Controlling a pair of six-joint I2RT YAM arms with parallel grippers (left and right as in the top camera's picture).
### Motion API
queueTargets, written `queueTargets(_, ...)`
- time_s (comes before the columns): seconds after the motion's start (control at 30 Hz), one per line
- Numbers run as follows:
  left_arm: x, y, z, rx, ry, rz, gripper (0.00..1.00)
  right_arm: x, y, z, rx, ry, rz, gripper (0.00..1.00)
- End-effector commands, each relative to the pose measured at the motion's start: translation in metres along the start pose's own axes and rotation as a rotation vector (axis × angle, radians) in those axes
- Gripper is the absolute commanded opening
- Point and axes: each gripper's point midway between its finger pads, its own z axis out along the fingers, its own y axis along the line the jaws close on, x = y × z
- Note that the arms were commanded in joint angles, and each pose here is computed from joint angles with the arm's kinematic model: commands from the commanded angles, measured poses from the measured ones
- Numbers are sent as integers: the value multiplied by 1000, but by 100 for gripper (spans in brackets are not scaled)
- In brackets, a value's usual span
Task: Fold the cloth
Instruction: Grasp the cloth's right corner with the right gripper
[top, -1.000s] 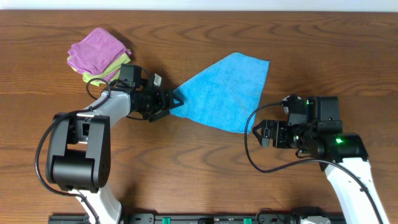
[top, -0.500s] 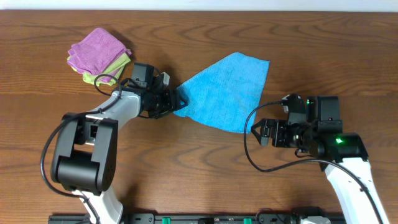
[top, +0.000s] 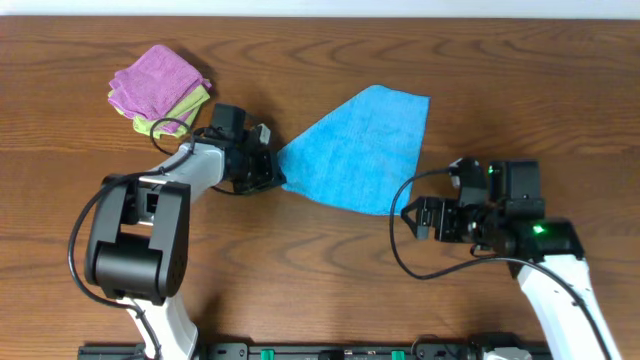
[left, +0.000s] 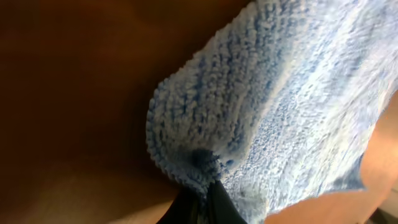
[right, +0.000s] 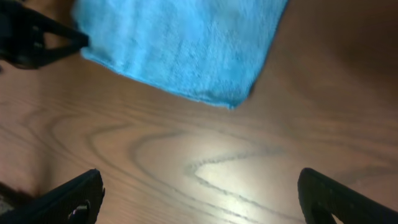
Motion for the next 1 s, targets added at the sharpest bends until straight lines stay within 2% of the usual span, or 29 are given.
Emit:
queueTargets(0.0,1,16,-6,-73,18,37,6,22,-10,23,-29,56,65,97)
queueTargets(0.13,6,9,-17,-80,45,44,6,27,-16,44,-56,48,128,93)
queueTargets(0.37,13,-8,-29,-21,54,47,6,25,-24,71,-78,64,224,93)
queueTargets(0.67,14,-16,-31,18,59,51,6,22,-25,99,-140,102,320,85)
queueTargets(0.97,14,-16,-31,19,59,51,6,20,-9,113,-185,109,296,79)
